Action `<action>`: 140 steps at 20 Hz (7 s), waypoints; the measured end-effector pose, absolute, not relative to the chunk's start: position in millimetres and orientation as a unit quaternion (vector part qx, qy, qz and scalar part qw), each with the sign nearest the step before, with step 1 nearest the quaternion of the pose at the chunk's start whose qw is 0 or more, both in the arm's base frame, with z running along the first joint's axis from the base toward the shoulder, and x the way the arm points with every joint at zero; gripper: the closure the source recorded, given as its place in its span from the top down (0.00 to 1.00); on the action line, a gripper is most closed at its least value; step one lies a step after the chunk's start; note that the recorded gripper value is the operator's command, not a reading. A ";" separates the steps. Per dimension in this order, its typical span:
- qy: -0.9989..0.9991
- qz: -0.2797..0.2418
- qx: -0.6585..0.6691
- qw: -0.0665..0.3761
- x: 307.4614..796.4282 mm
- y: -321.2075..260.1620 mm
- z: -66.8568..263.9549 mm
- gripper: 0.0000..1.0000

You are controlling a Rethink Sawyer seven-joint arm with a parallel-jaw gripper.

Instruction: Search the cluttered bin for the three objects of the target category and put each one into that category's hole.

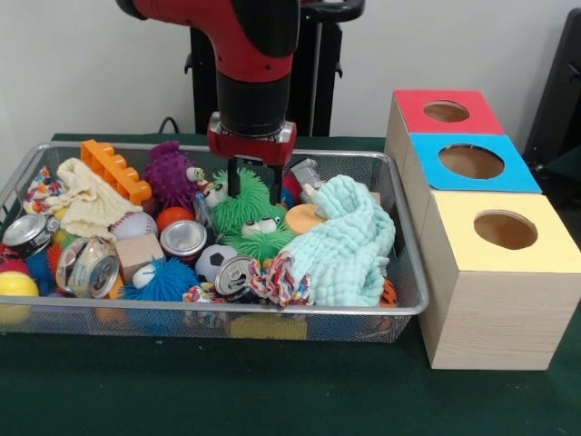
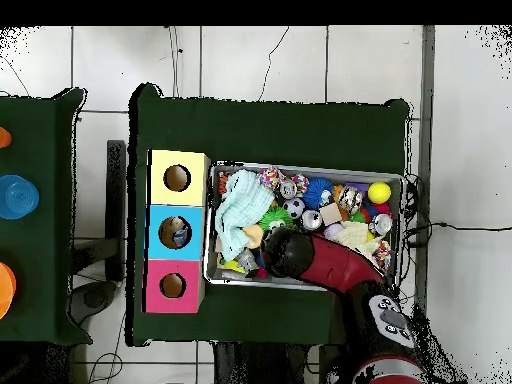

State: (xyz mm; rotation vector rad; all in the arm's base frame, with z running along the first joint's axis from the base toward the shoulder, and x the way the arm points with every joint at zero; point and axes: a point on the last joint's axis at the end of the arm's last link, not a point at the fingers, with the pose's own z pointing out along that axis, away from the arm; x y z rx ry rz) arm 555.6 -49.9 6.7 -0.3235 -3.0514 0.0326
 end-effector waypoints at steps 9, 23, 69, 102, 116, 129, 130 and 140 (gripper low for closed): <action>-0.993 0.019 -0.115 0.012 569.1 -62.9 32.2 1.00; -0.990 0.029 -0.135 0.027 607.7 -92.6 116.1 1.00; -0.992 -0.033 -0.121 -0.025 680.1 -167.0 74.0 1.00; -0.997 -0.028 -0.072 -0.002 642.7 -117.4 68.4 1.00; -0.999 -0.036 -0.039 0.000 638.4 -70.7 27.6 1.00; -0.998 -0.008 -0.054 -0.012 637.9 -101.9 54.8 1.00; -0.998 -0.007 -0.055 -0.013 637.5 -103.8 56.0 1.00; -0.996 -0.011 -0.089 0.000 609.9 -150.4 46.6 1.00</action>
